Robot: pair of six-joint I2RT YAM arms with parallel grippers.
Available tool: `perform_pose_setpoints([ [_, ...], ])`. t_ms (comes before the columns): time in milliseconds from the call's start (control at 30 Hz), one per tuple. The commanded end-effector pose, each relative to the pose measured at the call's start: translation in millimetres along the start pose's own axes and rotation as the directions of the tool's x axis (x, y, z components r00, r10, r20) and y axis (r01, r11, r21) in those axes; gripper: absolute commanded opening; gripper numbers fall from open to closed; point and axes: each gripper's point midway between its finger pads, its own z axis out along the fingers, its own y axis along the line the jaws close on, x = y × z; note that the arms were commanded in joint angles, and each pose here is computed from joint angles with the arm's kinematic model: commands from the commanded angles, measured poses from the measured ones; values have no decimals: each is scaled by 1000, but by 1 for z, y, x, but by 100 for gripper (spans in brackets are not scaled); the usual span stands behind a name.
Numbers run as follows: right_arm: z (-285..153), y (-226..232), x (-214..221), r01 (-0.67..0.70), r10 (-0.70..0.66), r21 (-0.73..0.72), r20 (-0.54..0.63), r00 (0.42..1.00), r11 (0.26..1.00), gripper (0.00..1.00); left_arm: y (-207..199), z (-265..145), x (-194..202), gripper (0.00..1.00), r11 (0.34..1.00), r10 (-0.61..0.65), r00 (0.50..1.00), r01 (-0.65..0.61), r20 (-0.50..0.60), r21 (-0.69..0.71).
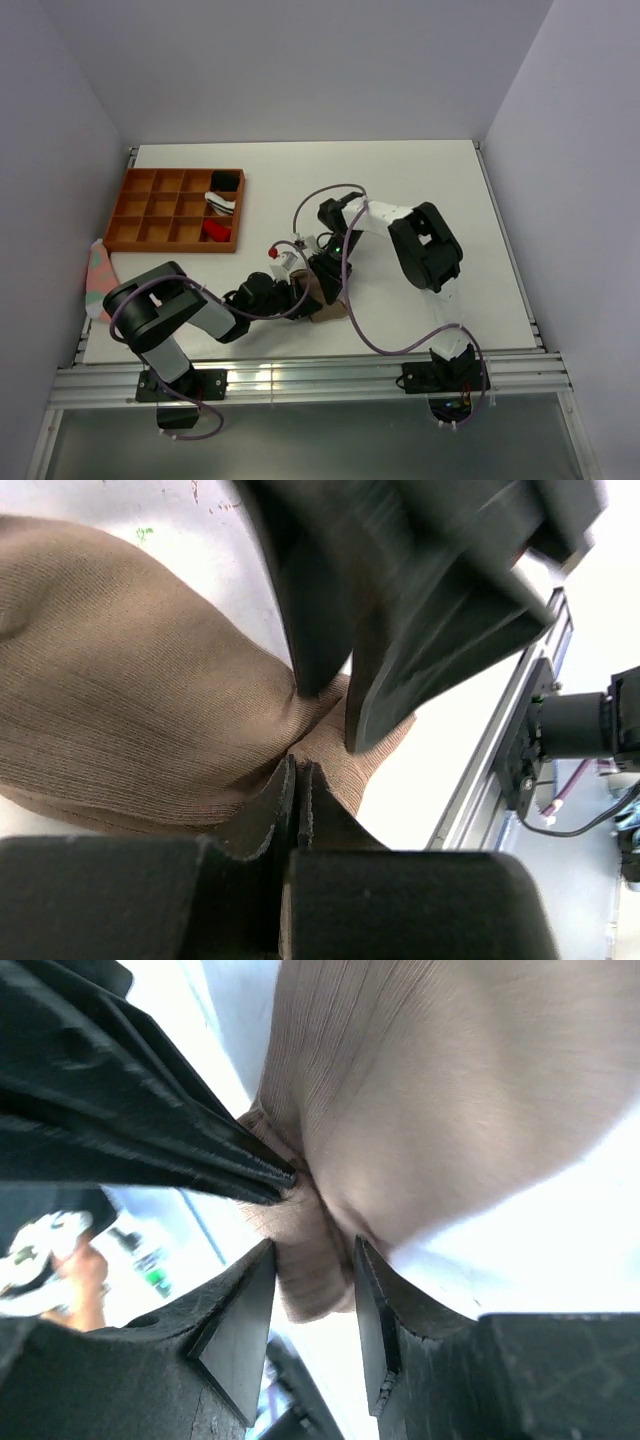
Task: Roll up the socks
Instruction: Roll the sock at the center of the board.
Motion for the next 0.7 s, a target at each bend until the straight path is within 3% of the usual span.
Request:
perform_pose_setpoints([
  [0,-29,-7,-23,117,-133,125,131,982,985,45,37,-12,50,0,988,-72,985,49,-159,-145],
  [300,-65,-4,-10,238,-307,300,207,929,924,46,47,-14,48,0,969,-116,982,80,-147,-232],
  [433,-82,-7,-8,319,-451,457,214,866,830,47,51,-17,51,0,957,-157,977,114,-145,-268],
  [667,-80,4,1,417,-597,524,237,766,743,51,60,-30,61,0,939,-211,969,164,-128,-303],
])
